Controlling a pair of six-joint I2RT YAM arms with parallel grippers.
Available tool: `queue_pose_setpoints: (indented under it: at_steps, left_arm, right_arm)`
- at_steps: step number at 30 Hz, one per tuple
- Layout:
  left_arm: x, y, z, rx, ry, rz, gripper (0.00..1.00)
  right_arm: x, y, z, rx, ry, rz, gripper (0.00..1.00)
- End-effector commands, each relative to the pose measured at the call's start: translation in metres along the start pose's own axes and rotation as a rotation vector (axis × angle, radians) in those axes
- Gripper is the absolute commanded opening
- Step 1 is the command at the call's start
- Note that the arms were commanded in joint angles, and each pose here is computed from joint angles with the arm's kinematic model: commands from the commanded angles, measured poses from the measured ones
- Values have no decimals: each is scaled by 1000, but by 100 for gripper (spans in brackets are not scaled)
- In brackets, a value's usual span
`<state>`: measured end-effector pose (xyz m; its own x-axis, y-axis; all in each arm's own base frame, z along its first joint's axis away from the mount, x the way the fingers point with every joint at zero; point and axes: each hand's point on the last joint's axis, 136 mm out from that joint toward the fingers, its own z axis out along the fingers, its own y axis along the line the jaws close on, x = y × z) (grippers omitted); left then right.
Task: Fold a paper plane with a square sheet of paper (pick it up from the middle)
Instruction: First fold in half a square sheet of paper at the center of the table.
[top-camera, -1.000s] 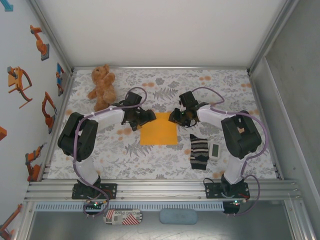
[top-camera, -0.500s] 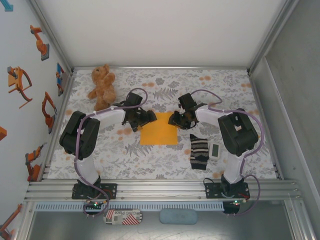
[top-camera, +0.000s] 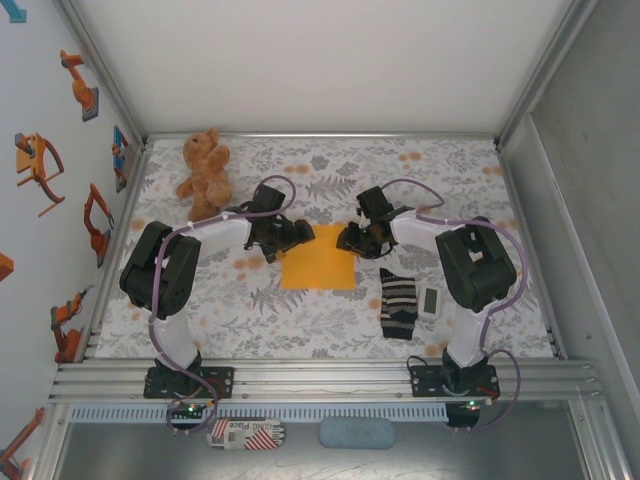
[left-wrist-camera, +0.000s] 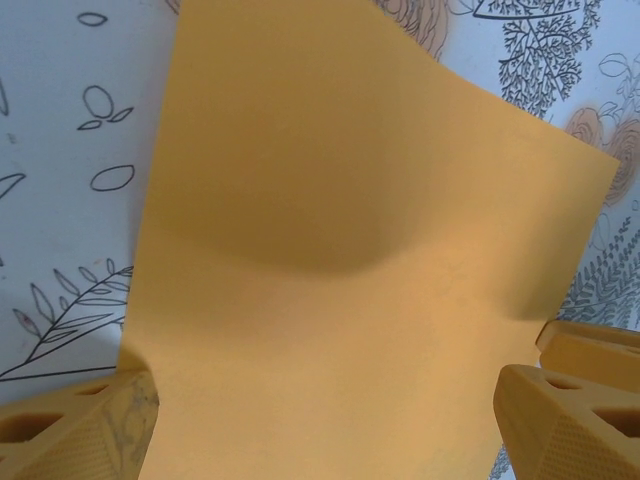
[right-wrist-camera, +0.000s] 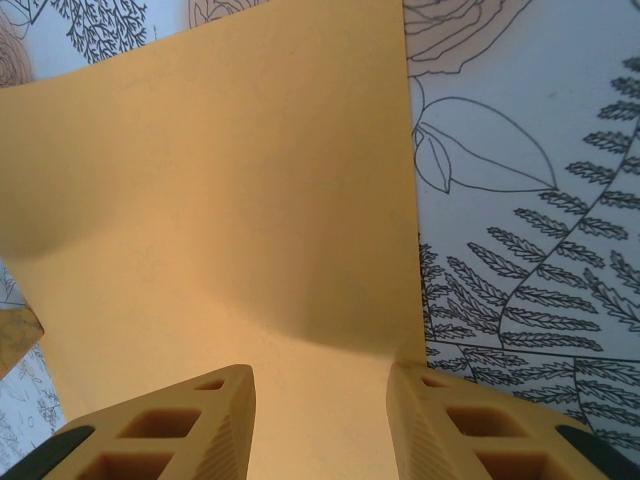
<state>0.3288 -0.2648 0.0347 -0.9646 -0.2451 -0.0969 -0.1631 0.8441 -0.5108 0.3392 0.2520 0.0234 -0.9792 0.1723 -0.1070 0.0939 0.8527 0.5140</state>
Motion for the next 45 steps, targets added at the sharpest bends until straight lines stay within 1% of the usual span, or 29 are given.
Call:
queue_pose_setpoints:
  at_steps: [1,4,9,13,17,24,33,42,45]
  left_arm:
    - [8,11,11,-31,33,-5,88]
    - [8,18,10,-53,22,-11,88]
    - [9,20,11,-47,27,-19,87]
    - [6,14,8,-13,13,-24,87]
    - [2,11,3,29,-7,-42,90]
    - [0,13,-2,54,-27,-46,93]
    - [-5,4,-12,151,-82,-13,97]
    - [0,12,-6,86,-33,18,98]
    - [1,15,-2,63,-13,27,94]
  right_arm:
    - [12,-20,15,64,50,10,40]
    - [9,-15,15,40,40,6,40]
    - [5,3,23,-58,49,21,41]
    - [-2,21,28,-154,47,46,41]
    - [-6,31,31,-198,51,59,40]
    - [1,39,40,-212,83,58,37]
    - [4,35,47,-194,88,77,34]
    - [5,45,51,-214,105,67,34]
    - [5,49,52,-227,113,67,34]
